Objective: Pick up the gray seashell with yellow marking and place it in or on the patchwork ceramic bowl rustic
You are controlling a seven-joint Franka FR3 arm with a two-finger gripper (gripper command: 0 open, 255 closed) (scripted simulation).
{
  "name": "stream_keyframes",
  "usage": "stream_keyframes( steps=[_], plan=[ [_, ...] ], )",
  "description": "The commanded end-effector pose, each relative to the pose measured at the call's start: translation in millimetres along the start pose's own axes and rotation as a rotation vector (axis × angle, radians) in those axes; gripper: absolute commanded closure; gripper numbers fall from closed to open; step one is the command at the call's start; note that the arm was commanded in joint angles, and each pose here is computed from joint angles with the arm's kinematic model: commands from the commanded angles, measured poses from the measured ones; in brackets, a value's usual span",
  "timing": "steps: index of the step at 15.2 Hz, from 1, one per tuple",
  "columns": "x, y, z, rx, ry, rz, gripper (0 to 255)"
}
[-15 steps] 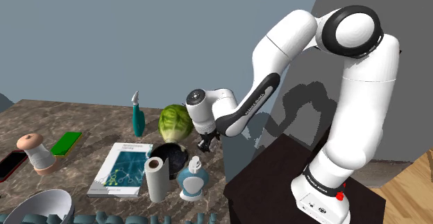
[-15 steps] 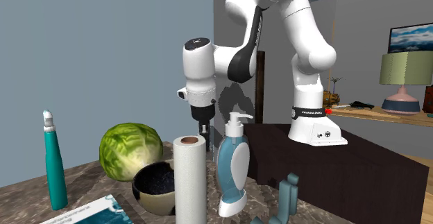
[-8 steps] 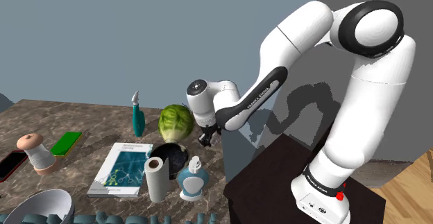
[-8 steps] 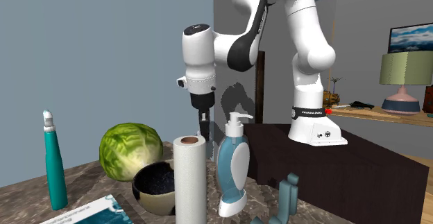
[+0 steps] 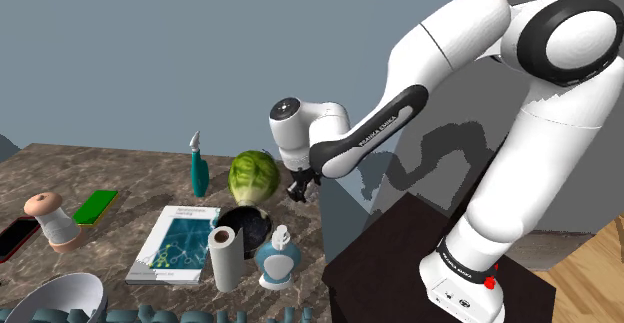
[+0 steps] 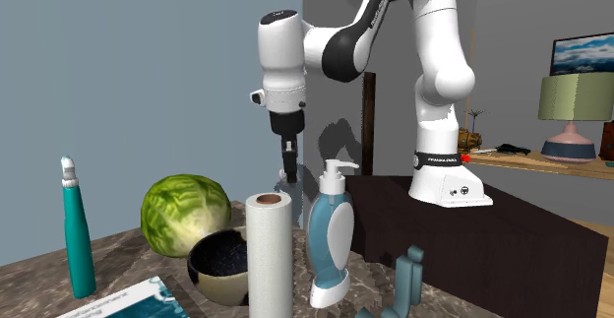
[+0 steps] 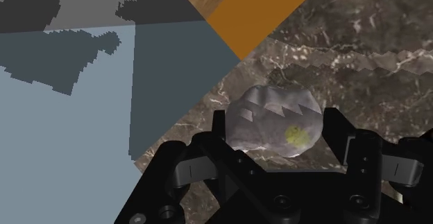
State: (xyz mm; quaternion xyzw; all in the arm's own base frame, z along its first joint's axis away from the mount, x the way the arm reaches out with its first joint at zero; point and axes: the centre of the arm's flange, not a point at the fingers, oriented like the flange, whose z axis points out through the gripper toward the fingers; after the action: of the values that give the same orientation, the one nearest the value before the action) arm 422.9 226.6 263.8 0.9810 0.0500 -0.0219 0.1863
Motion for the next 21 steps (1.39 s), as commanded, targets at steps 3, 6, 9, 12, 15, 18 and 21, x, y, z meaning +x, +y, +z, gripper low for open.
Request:
stream_keyframes(
  steps=[3, 6, 9, 12, 15, 18, 21],
  plan=[
    [-1.7, 6.8, -19.9, 0.000, 0.000, 0.000, 255],
    [8.2, -14.8, -31.3, 0.000, 0.000, 0.000, 255],
    [23.2, -47.7, -47.4, 0.000, 0.000, 0.000, 255],
    [38.2, -80.6, -63.5, 0.000, 0.000, 0.000, 255],
    [53.2, -113.6, -79.6, 0.000, 0.000, 0.000, 255],
    [68.3, -146.5, -95.7, 0.000, 0.000, 0.000, 255],
    [77.7, -169.7, -95.4, 0.000, 0.000, 0.000, 255]
  ],
)
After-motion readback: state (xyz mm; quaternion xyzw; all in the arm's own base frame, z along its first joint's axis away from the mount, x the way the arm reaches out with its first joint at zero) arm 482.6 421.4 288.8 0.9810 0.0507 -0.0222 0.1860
